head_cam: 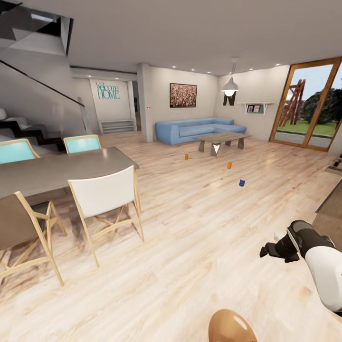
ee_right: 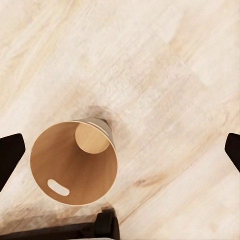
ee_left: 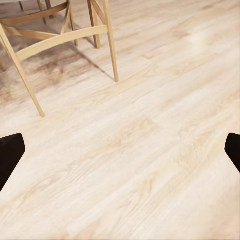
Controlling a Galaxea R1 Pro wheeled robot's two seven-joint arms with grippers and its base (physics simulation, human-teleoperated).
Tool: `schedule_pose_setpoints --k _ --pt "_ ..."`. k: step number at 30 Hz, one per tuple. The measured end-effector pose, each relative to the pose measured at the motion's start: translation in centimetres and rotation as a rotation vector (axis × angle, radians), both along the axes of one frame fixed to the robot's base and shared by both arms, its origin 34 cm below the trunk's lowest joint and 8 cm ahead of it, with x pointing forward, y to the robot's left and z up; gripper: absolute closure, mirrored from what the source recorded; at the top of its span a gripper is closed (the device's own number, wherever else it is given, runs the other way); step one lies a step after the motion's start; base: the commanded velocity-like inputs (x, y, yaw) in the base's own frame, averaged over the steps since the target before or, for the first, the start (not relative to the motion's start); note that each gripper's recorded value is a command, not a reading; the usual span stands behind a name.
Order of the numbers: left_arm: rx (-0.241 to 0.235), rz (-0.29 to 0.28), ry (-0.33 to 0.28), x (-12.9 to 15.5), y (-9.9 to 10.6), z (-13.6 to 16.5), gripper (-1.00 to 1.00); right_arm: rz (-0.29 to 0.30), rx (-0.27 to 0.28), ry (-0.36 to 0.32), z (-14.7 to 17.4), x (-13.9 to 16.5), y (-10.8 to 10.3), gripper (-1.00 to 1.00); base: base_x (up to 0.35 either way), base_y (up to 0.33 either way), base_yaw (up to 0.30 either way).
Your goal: Put the three can of soda from the living room inside the tash can in the kitchen.
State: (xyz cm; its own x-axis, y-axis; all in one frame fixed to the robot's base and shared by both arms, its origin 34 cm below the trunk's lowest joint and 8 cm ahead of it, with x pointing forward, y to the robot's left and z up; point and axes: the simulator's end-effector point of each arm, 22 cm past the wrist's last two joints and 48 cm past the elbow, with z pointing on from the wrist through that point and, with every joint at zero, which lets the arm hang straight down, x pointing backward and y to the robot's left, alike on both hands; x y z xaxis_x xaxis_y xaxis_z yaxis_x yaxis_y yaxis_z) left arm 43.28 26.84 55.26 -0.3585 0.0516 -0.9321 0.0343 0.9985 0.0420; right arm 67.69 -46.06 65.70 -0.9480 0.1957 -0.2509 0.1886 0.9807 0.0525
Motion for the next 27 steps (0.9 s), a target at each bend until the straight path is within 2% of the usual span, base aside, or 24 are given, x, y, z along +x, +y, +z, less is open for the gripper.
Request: schedule_pose_setpoints --k 27 --pt "0.0 0.0 0.004 -1.0 0.0 -5.7 -1.0 0.001 -0.003 0.002 -5.6 -0.9 0.1 -1.0 0.0 0.0 0.0"
